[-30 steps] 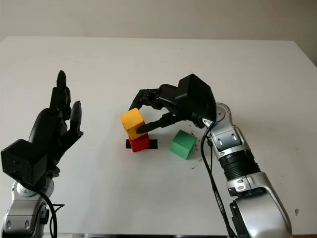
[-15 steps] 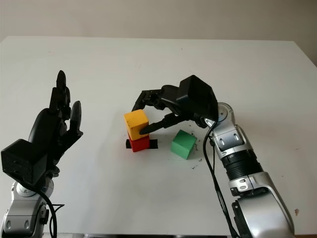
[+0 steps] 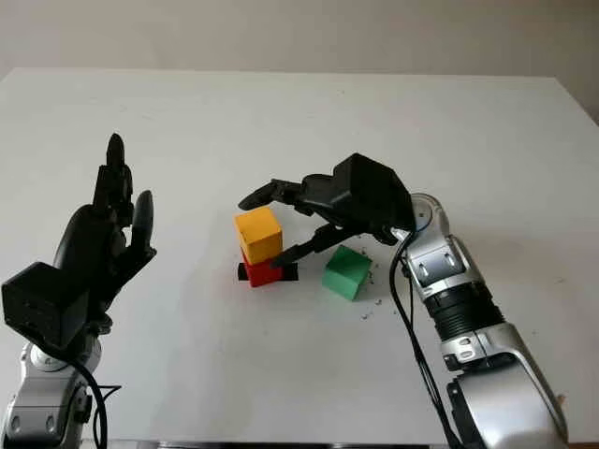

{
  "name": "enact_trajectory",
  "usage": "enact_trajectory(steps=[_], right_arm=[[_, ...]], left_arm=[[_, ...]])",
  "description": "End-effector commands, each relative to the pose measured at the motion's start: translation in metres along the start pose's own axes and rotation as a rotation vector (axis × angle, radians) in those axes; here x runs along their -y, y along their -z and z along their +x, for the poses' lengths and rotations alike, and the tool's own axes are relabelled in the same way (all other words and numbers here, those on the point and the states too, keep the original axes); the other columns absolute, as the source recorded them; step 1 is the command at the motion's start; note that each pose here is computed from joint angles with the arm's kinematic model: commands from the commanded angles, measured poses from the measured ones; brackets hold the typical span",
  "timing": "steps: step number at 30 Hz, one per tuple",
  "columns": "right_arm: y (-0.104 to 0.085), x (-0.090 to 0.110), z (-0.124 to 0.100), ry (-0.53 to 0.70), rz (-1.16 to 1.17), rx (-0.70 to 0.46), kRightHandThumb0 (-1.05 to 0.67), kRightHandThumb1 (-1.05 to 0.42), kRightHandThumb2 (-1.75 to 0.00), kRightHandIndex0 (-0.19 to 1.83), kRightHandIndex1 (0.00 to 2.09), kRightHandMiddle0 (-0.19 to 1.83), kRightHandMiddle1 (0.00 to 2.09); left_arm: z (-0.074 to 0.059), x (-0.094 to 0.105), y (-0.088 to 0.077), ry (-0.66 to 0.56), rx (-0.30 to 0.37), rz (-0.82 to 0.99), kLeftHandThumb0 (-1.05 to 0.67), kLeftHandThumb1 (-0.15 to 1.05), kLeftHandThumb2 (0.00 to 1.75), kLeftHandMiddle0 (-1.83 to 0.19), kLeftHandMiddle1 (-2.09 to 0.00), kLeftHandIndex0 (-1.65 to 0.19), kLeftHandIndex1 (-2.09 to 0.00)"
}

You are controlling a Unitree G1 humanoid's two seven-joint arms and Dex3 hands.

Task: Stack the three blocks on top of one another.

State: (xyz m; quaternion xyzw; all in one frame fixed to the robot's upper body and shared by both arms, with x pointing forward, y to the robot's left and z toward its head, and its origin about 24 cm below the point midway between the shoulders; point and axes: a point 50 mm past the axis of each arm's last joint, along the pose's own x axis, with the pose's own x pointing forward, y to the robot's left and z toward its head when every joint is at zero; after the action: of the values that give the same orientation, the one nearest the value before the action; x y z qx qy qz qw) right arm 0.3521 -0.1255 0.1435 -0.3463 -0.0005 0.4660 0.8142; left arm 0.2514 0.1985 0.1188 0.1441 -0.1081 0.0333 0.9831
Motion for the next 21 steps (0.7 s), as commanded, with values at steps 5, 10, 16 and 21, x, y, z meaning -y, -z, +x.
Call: enact_trajectory(steps=[5, 10, 16, 21], right_arm=[[-0.015, 0.009, -0.009, 0.033, -0.082, 0.077, -0.91, -0.87, -0.06, -0.19, 0.0, -0.19, 0.0], [-0.031, 0.031, -0.031, 0.191, -0.094, 0.131, -0.9, -0.89, -0.06, -0.19, 0.0, -0.17, 0.01], [-0.05, 0.071, -0.067, 0.469, 0.043, 0.31, -0.78, -0.91, -0.06, -0.09, 0.07, 0.08, 0.14], [-0.053, 0.094, -0.107, 0.559, -0.16, 0.235, -0.7, -0.87, -0.04, 0.19, 0.19, 0.29, 0.26]], left_arm=[[-0.001, -0.001, -0.002, -0.005, 0.006, -0.001, -0.72, 1.05, 0.71, 0.19, 0.0, 0.19, 0.0], [-0.002, -0.001, -0.002, -0.012, 0.009, -0.003, -0.73, 1.05, 0.71, 0.19, 0.0, 0.19, 0.0], [-0.001, -0.001, -0.001, -0.006, 0.006, -0.006, -0.74, 1.05, 0.71, 0.19, 0.0, 0.19, 0.0], [-0.001, -0.001, 0.0, -0.003, 0.002, -0.02, -0.76, 1.05, 0.71, 0.19, 0.0, 0.19, 0.0]])
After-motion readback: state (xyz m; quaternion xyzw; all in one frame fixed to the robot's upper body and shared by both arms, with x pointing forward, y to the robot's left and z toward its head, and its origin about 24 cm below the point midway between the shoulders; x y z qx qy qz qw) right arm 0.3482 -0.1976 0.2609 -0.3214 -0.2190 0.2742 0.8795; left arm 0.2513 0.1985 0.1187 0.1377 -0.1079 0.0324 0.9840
